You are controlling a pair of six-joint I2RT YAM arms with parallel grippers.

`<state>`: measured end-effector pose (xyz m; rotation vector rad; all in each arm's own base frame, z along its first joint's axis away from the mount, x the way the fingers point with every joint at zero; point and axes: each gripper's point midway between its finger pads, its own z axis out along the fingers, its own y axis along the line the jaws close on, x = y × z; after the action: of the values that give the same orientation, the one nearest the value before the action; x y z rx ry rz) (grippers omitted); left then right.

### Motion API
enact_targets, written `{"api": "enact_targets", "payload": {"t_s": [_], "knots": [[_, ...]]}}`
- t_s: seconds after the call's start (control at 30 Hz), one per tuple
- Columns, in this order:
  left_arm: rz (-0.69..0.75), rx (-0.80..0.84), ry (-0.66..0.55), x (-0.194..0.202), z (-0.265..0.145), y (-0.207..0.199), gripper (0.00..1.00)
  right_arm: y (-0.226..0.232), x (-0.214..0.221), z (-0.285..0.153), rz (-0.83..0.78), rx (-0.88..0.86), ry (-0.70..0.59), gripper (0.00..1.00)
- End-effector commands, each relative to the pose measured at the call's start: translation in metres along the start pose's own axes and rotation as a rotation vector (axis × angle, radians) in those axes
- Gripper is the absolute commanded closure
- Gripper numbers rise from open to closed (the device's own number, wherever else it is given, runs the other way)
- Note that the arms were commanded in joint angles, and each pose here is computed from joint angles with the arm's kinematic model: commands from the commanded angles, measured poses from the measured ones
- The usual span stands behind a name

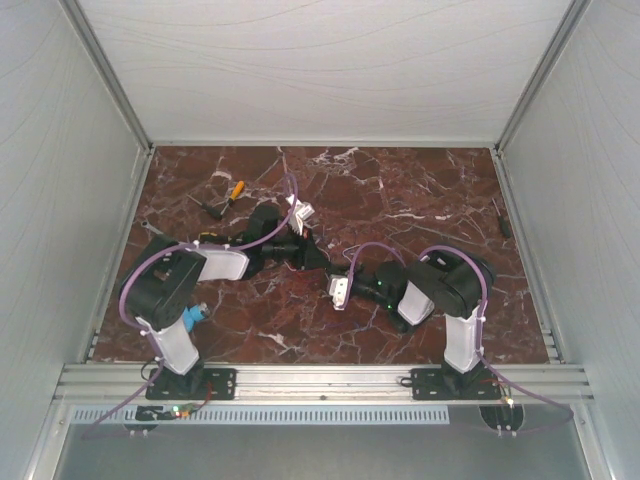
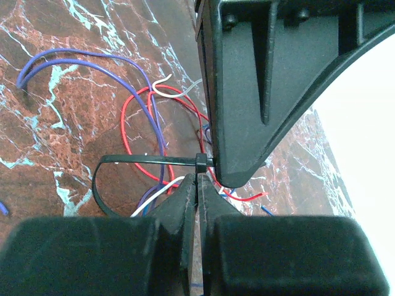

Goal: Zip-tie the wires
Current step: Tie the cable at the center of the board.

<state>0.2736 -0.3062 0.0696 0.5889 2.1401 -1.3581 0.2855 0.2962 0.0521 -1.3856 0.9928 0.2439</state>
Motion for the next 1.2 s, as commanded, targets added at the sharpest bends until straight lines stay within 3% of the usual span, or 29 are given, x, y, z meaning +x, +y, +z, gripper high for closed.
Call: {"api": "enact_targets", "payload": {"t_s": [0.0, 0.1, 0.13, 0.23, 0.27, 0.57, 0.7, 0.8, 0.87, 1.0, 1.17], "knots": [[0.06, 0.063, -0.034, -0.018, 0.004, -0.009, 1.0, -0.033, -0.027, 0.002, -0.061, 0.113, -0.112, 1.0], [0.058, 0.064, -0.037, -0.018, 0.005, -0.009, 1.0, -0.035, -0.028, 0.002, -0.06, 0.121, -0.112, 1.0], [0.055, 0.061, -0.042, -0.018, 0.005, -0.009, 1.0, -0.037, -0.028, 0.002, -0.055, 0.129, -0.109, 0.91], [0.052, 0.056, -0.061, -0.02, 0.004, -0.009, 1.0, -0.043, -0.028, -0.003, -0.043, 0.155, -0.094, 0.4], [0.052, 0.056, -0.065, -0.02, 0.004, -0.009, 1.0, -0.044, -0.028, -0.005, -0.036, 0.161, -0.092, 0.35], [0.039, 0.022, -0.097, -0.024, 0.009, -0.006, 1.0, -0.086, -0.02, -0.035, 0.059, 0.374, 0.019, 0.31], [0.043, -0.007, -0.115, -0.025, 0.008, -0.005, 1.0, -0.104, -0.009, -0.052, 0.148, 0.47, 0.137, 0.3], [0.035, -0.022, -0.129, -0.024, 0.007, -0.004, 1.0, -0.112, 0.0, -0.066, 0.311, 0.535, 0.229, 0.29], [0.026, -0.033, -0.142, -0.024, 0.006, -0.003, 1.0, -0.106, -0.008, -0.069, 0.471, 0.513, 0.223, 0.28], [0.0, -0.069, -0.171, -0.024, 0.002, 0.0, 1.0, -0.103, -0.036, -0.064, 0.899, 0.489, 0.193, 0.27], [-0.052, -0.113, -0.209, -0.025, -0.003, 0.003, 1.0, -0.085, -0.052, -0.054, 1.211, 0.477, 0.177, 0.36]]}}
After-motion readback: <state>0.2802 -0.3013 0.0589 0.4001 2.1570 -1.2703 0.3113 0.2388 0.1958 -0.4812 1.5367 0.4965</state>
